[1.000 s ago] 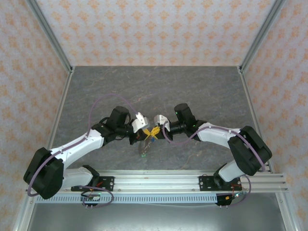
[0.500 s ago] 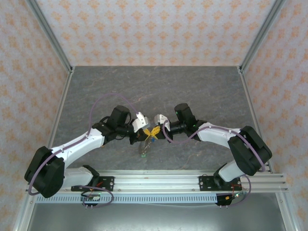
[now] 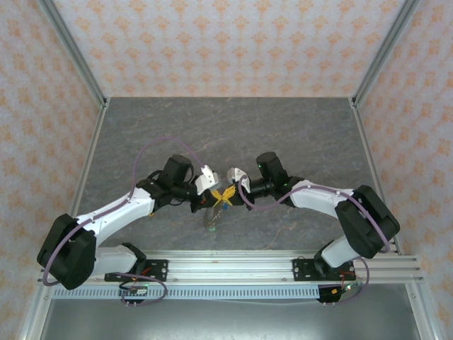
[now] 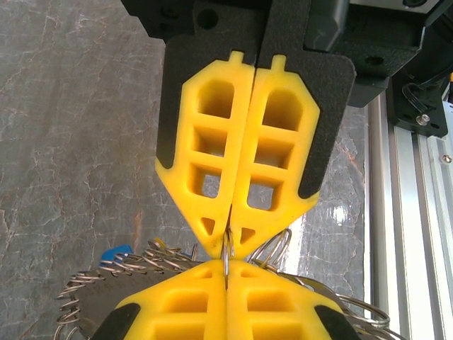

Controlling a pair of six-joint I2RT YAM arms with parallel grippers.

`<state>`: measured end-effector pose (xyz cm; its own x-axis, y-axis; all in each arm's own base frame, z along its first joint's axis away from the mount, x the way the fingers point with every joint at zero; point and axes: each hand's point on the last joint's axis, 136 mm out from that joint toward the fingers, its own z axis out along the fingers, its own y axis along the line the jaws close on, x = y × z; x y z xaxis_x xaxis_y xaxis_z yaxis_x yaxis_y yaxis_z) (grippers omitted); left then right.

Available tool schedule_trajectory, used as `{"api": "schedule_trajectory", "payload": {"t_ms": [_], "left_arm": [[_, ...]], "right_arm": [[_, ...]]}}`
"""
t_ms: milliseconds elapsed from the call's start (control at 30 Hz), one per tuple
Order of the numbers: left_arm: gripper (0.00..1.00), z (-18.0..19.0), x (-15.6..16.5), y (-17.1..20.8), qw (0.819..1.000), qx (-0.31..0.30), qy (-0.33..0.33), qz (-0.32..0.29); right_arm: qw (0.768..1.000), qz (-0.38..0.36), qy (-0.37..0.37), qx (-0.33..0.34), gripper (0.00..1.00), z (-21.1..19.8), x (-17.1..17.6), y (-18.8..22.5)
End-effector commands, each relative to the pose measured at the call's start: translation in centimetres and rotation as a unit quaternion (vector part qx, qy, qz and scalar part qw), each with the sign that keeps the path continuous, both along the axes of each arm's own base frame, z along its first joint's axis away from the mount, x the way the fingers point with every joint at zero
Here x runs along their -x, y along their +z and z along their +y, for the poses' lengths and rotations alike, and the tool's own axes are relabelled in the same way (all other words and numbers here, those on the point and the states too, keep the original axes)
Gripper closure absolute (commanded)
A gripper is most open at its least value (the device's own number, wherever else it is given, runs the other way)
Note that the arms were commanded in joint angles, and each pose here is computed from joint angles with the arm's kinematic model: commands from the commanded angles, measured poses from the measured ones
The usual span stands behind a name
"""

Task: Put the keys on the keyring

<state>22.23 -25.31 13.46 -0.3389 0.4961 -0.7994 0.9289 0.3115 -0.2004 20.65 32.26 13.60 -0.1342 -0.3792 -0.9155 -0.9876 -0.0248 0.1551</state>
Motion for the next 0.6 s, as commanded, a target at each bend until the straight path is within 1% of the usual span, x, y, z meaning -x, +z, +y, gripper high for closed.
{"api": "schedule_trajectory", "payload": {"t_ms": [0,33,133,200,333,400,500,567], "left_arm": [[1.00,-0.4,-1.2,2.2,0.999,0.032,0.016,-0.018],[1.00,0.0,-1.8,2.6,0.998,0.038,0.030,-0.026],[1.00,1.2,-3.5,4.4,0.994,0.068,0.073,-0.049],[1.00,2.0,-4.3,5.4,0.991,0.074,0.093,-0.067],[1.00,3.1,-6.2,6.2,0.986,0.073,0.124,-0.082],[1.00,3.9,-7.8,6.5,0.981,0.075,0.158,-0.084],[1.00,5.5,-10.7,7.2,0.970,0.080,0.211,-0.088],[1.00,6.3,-12.3,7.8,0.965,0.088,0.233,-0.087]], "right_arm": [[0.997,-0.070,-0.032,-0.031,0.89,0.6,-2.0,3.4],[0.995,-0.080,-0.052,-0.023,0.85,0.2,-2.4,3.3],[0.988,-0.111,-0.108,0.002,0.83,-1.4,-3.5,3.3],[0.985,-0.126,-0.122,0.010,0.82,-2.2,-3.3,3.7],[0.985,-0.132,-0.111,-0.004,0.82,-2.7,-1.9,4.9],[0.986,-0.135,-0.101,-0.012,0.82,-2.4,-0.8,5.4],[0.987,-0.145,-0.076,-0.004,0.82,-0.8,1.3,4.9],[0.986,-0.155,-0.057,-0.003,0.83,0.7,2.8,4.7]]}}
